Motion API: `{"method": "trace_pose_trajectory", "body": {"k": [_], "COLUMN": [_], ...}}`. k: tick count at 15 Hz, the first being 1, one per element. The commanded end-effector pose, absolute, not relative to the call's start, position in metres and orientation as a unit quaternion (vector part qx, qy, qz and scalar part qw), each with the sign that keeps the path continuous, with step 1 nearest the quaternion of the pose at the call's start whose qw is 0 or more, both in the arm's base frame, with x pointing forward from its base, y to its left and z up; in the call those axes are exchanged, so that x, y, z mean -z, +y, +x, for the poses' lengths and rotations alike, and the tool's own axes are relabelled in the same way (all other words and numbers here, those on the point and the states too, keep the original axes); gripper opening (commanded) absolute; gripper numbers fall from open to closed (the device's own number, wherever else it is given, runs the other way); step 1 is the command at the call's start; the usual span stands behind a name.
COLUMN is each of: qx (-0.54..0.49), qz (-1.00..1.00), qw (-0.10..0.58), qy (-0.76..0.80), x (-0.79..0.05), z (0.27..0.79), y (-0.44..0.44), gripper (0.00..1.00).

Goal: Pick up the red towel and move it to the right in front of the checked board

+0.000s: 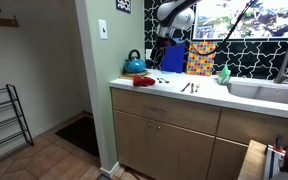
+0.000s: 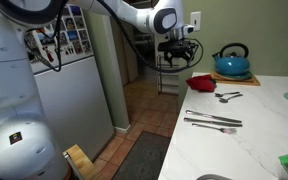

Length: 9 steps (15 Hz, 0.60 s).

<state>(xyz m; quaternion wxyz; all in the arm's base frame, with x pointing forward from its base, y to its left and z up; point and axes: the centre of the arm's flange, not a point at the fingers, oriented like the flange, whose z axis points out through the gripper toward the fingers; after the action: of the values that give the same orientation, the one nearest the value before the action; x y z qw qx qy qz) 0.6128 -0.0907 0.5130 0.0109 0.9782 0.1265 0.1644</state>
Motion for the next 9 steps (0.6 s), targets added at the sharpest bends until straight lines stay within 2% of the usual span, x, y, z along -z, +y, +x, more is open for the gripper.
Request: {"method": "trace_pose_trajectory", "body": {"k": [1, 9], "qx": [-0.167, -0.168], "qz": [0.978, 0.978], "qw": [0.012, 0.013], "qy": [0.124, 0.125], "x": [-0.5118, -0.5116], "z": [0.6155, 0.6181], "y": [-0.0944, -0.0936], "gripper": [1.00, 1.00]}}
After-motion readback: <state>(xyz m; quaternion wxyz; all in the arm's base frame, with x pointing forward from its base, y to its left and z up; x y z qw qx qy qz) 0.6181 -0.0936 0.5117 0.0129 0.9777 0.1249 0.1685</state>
